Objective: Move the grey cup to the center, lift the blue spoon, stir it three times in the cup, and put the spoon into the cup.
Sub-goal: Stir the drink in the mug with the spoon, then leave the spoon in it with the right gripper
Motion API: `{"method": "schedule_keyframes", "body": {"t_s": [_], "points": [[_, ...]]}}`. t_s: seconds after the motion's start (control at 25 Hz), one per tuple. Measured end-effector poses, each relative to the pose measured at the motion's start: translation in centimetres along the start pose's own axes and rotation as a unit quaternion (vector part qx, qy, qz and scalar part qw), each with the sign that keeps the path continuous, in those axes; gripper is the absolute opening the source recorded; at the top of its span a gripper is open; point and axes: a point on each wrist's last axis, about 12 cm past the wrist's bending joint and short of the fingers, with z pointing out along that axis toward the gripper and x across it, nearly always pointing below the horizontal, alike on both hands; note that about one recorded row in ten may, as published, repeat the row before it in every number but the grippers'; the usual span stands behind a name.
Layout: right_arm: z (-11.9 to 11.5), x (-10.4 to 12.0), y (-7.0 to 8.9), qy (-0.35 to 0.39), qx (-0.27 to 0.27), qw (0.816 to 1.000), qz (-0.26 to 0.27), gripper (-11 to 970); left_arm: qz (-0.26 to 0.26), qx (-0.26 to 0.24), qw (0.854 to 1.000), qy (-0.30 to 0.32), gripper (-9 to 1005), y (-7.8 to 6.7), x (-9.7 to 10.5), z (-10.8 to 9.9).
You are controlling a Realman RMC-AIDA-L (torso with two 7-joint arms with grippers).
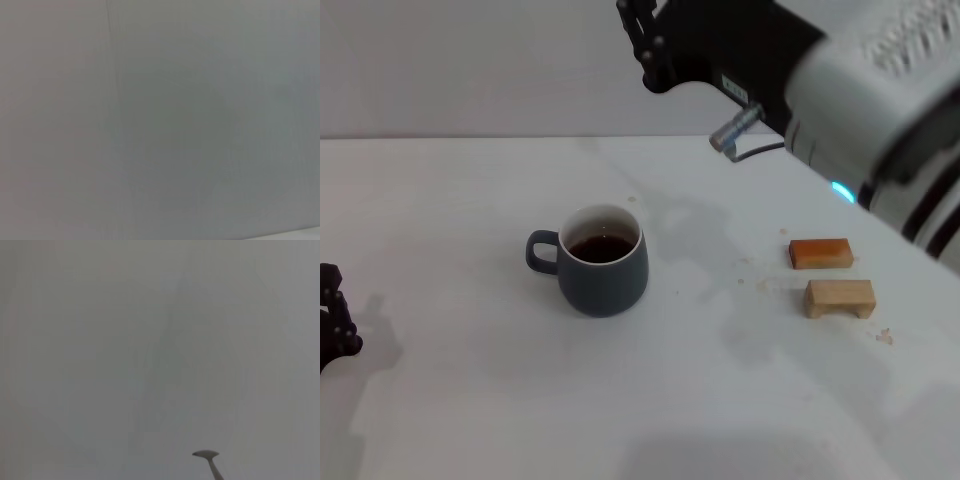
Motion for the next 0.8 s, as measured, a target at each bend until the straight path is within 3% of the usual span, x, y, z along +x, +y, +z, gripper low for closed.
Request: {"method": "schedule_keyframes", "body": {"t_s": [0.24,0.44,0.8], "points": [[0.3,-2.7,-1.2,0.114,-0.038,0.992,0.027,159,0.000,-0.002,1.000,0.000,-2,0.1,0.0,-0.1],[1.1,-2.1,-2.6,0.209,-0.082,0.972,0.072,159,0.001,-0.003,1.000,-0.004,-2,0.2,-0.1,-0.2],[0.7,-1.0,-3.3,0.286,-0.093,0.951,0.074,159,0.002,-0.002,1.000,-0.008,-2,0.2,-0.2,-0.1]]}}
